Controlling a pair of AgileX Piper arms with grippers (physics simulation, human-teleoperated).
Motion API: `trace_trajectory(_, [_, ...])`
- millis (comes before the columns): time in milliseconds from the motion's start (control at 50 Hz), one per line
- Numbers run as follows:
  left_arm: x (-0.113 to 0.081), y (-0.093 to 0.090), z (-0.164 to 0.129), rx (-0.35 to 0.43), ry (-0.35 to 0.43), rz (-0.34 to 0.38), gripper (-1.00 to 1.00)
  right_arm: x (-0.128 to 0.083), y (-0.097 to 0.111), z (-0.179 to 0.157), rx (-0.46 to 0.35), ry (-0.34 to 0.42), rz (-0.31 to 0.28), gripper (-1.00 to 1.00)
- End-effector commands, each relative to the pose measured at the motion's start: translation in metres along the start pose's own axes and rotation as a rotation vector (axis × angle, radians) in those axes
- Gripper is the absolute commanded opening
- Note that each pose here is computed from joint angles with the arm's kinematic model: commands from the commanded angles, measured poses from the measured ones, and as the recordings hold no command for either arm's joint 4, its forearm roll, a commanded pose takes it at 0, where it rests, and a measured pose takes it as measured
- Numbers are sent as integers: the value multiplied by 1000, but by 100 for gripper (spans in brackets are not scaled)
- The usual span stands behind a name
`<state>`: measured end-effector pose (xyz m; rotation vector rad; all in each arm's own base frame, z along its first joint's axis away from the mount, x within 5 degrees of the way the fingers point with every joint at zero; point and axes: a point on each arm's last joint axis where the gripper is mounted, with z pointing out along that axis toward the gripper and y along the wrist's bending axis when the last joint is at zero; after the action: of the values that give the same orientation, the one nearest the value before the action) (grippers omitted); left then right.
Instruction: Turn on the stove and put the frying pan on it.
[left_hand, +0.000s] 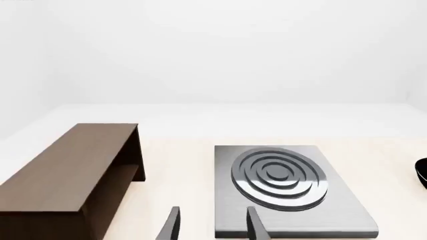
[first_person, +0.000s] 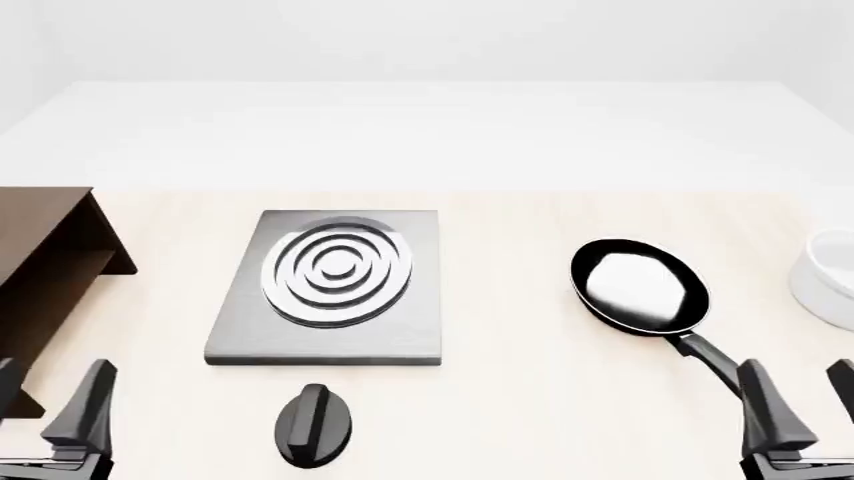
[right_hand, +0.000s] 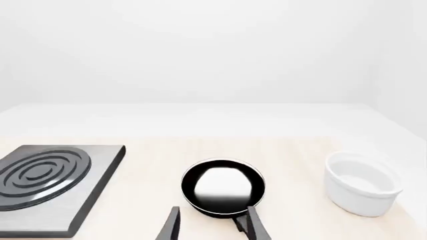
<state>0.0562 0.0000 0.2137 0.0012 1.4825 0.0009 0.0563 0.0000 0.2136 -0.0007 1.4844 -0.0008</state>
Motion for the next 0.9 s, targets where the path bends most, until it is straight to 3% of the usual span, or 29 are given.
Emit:
trace_trajectory(20, [-1,0,0,1,-7,2,100,-1,0,0,-2,0,-3,100])
trace_trajectory(300, [-2,0,0,0,-11,3,100,-1,0,0,-5,-2,-8,100])
trace_trajectory(320, [-4,0,35,0,-1,2,100,-1,0,0,-5,-3,-9,100])
trace_trajectory(340, [-2,0,0,0,-12,4,100,-1,0,0,-5,-3,-10,100])
trace_trajectory(480, [-7,1,0,-10,-10,15,100,-1,0,0,-7,-6,-7,100])
trace_trajectory(500, [-9,-1,-1,18,-14,9,100,-1,0,0,-7,-7,-7,100])
trace_trajectory(580, [-15,-1,3,14,29,11,100,-1,0,0,-6,-4,-2,100])
trace_trajectory(640, [-29,-6,10,96,82,14,100,-1,0,0,-6,-4,2,100])
trace_trajectory(680, [-37,-7,9,122,93,24,100,-1,0,0,-7,-4,3,100])
trace_trajectory(700, [-37,-7,17,109,145,28,100,-1,0,0,-8,-5,3,100])
trace_trajectory(760, [-48,-10,9,164,125,-8,100,-1,1,0,-9,-6,5,100])
trace_trajectory(900, [-67,-15,12,232,227,-3,100,-1,0,0,-7,-1,20,100])
